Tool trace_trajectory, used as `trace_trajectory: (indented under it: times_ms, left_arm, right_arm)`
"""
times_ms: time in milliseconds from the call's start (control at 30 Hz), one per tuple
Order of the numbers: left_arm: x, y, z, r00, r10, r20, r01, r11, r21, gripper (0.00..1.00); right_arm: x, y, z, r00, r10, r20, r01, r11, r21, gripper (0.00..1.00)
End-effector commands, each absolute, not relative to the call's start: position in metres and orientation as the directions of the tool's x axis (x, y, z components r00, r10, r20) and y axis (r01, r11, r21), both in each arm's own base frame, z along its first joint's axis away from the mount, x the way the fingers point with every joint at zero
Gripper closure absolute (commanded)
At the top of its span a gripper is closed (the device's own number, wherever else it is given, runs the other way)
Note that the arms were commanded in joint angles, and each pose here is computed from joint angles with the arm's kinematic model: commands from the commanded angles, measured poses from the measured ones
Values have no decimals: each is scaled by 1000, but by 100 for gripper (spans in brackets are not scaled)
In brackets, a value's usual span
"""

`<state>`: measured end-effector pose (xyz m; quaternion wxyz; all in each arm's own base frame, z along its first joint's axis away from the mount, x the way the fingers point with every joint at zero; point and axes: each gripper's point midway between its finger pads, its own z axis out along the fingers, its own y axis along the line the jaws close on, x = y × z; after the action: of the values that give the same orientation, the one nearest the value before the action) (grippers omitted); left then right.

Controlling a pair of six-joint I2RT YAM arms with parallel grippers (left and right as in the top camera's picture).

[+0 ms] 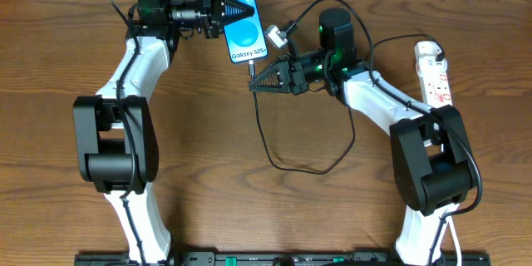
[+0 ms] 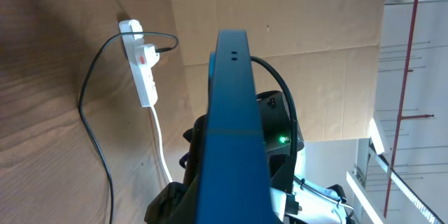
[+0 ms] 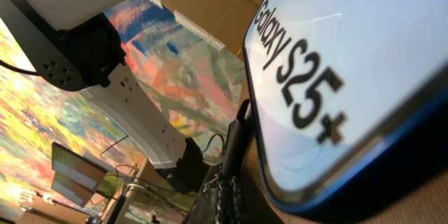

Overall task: Plug charger to phone and switch on socket
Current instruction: 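Align the plug under the phone held by the left gripper, then push the plug up into the phone's charging port with the right gripper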

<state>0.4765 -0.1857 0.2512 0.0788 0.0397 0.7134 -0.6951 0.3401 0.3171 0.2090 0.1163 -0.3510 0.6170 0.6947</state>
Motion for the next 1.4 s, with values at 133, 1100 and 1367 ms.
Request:
trace_trajectory:
  times_ms: [133, 1100, 1367]
  left_arm:
    - [465, -192, 264, -977, -8, -214, 214, 13, -977, 93]
    - [465, -192, 265, -974, -8, -228, 228, 13, -974, 93]
    - [465, -192, 265, -974, -8, -228, 228, 13, -974, 93]
  right_arm:
    - [344, 316, 212, -730, -260, -632, -600, -197, 775, 99]
    - [370, 309, 209, -796, -192, -574, -569, -86, 818, 99]
    - [375, 310, 223, -779, -168, -604, -596, -100, 797, 99]
